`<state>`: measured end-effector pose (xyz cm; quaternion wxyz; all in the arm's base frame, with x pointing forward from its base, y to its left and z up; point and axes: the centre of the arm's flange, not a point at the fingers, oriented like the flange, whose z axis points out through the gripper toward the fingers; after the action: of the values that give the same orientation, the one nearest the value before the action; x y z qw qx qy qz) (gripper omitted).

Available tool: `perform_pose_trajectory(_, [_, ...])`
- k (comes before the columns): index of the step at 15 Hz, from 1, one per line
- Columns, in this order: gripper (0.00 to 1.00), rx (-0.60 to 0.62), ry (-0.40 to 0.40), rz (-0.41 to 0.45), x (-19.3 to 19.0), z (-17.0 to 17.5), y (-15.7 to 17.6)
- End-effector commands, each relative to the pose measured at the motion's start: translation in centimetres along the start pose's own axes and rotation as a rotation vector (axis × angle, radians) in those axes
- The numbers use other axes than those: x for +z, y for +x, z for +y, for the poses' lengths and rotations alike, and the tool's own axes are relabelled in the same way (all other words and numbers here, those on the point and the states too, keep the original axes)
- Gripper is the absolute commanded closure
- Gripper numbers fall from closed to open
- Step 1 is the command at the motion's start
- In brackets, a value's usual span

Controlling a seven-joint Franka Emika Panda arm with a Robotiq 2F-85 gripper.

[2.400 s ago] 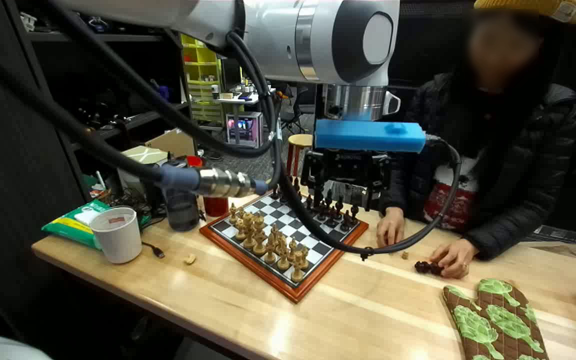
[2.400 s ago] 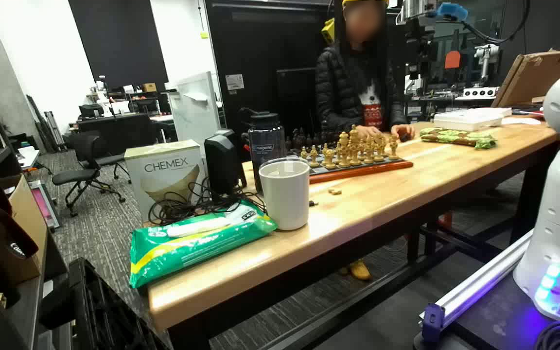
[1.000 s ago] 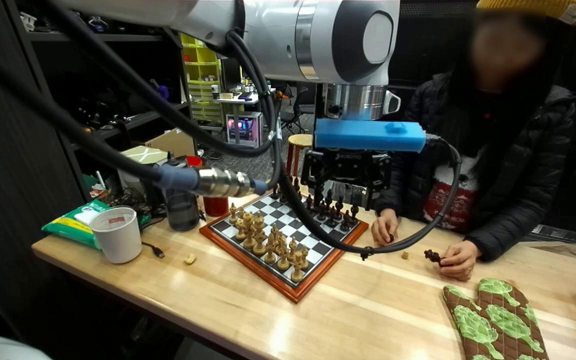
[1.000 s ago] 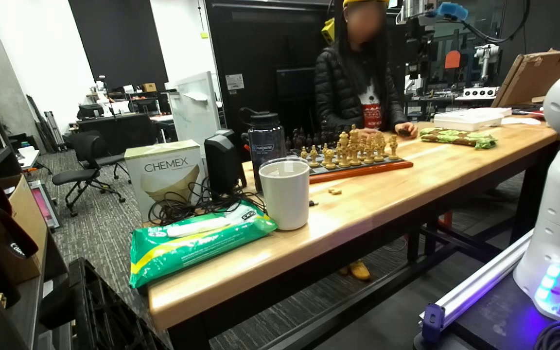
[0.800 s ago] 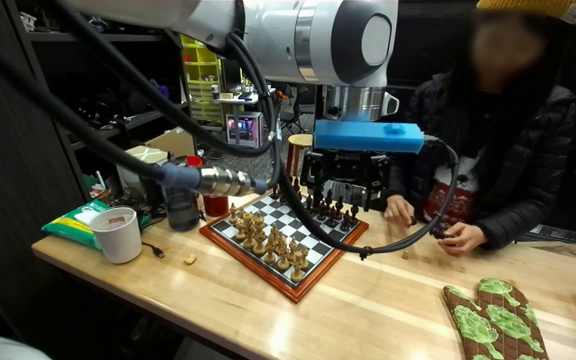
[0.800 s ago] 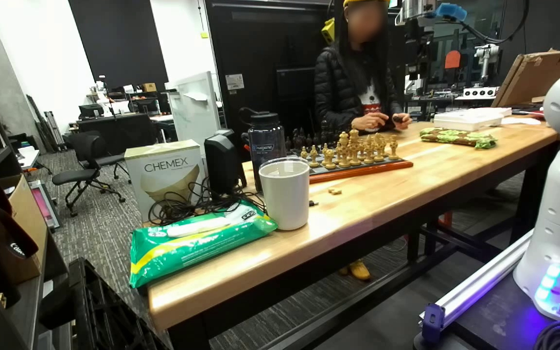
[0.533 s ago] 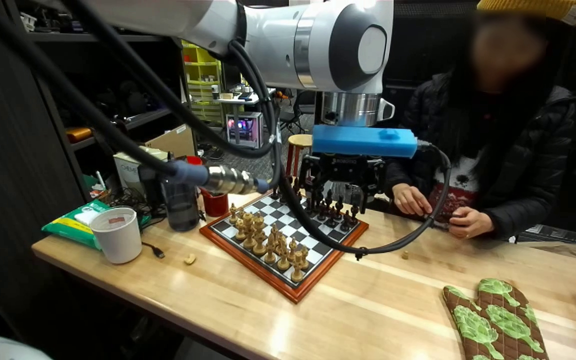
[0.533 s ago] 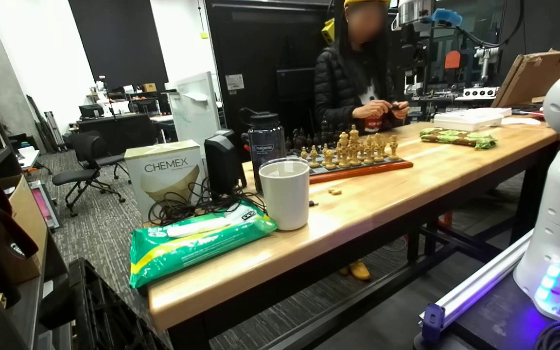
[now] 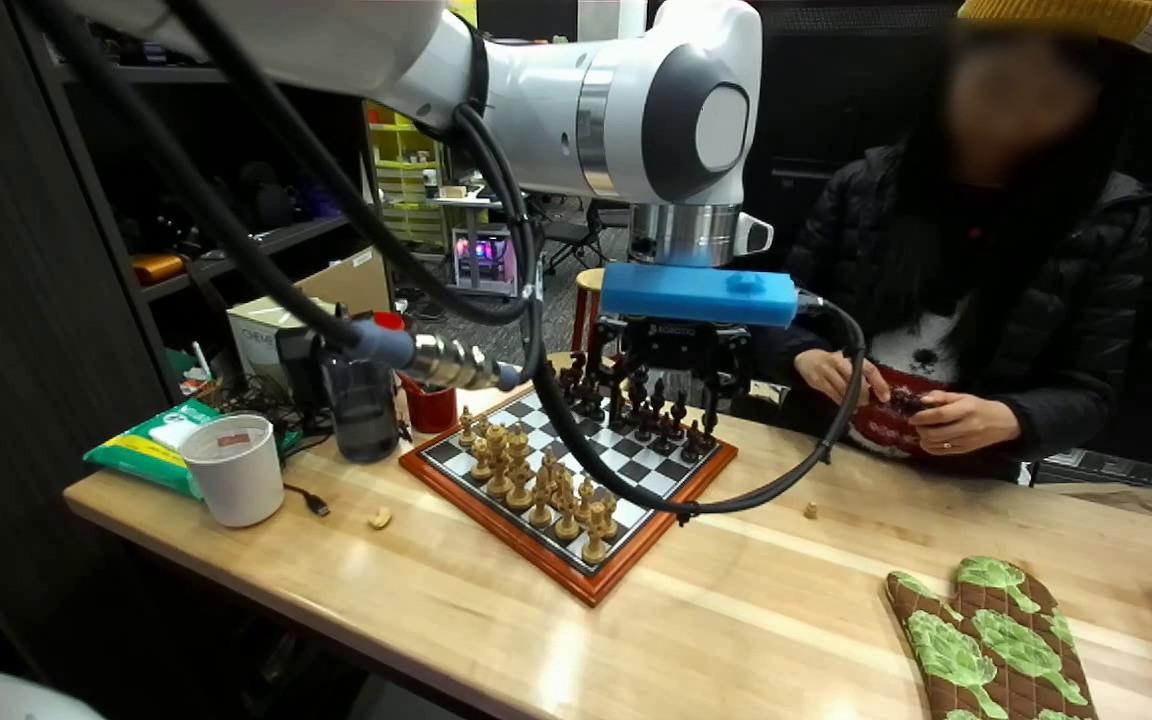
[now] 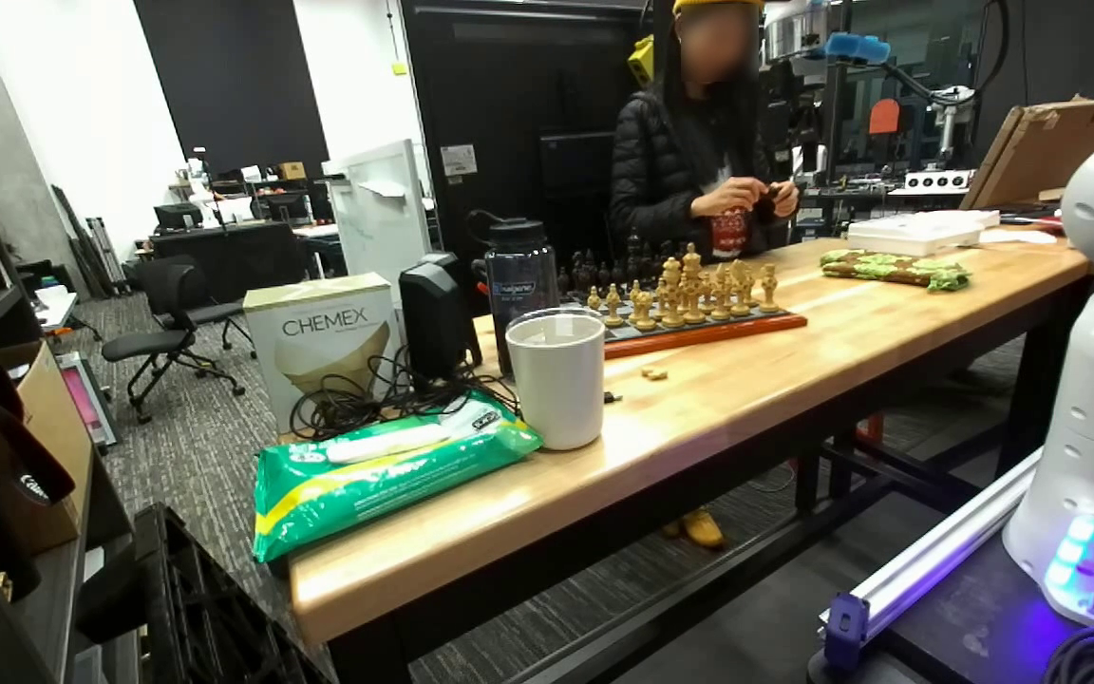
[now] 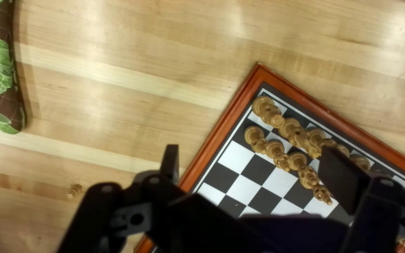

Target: Move one yellow chess piece backwards

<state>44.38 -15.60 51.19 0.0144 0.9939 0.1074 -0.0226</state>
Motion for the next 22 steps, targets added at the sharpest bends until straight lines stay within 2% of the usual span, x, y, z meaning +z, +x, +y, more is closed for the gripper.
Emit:
perform_pose_trajectory(1, [0.0, 0.06, -0.012, 0.014, 1.2, -0.5, 0.4])
perform_pose_trajectory(4, [0.0, 0.095, -0.022, 0.02, 1.8, -0.5, 0.7])
perform_pose_trajectory(5, [0.0, 0.068, -0.01, 0.004, 1.6, -0.3, 0.9])
perform_pose_trajectory(12, [0.0, 0.08, -0.014, -0.002, 2.1, -0.2, 1.4])
perform_pose_trajectory(18, [0.0, 0.077, -0.001, -0.007, 4.7, -0.8, 3.5])
perform_pose_trajectory(22, [0.0, 0.113, 0.017, 0.019, 6.4, -0.9, 4.4])
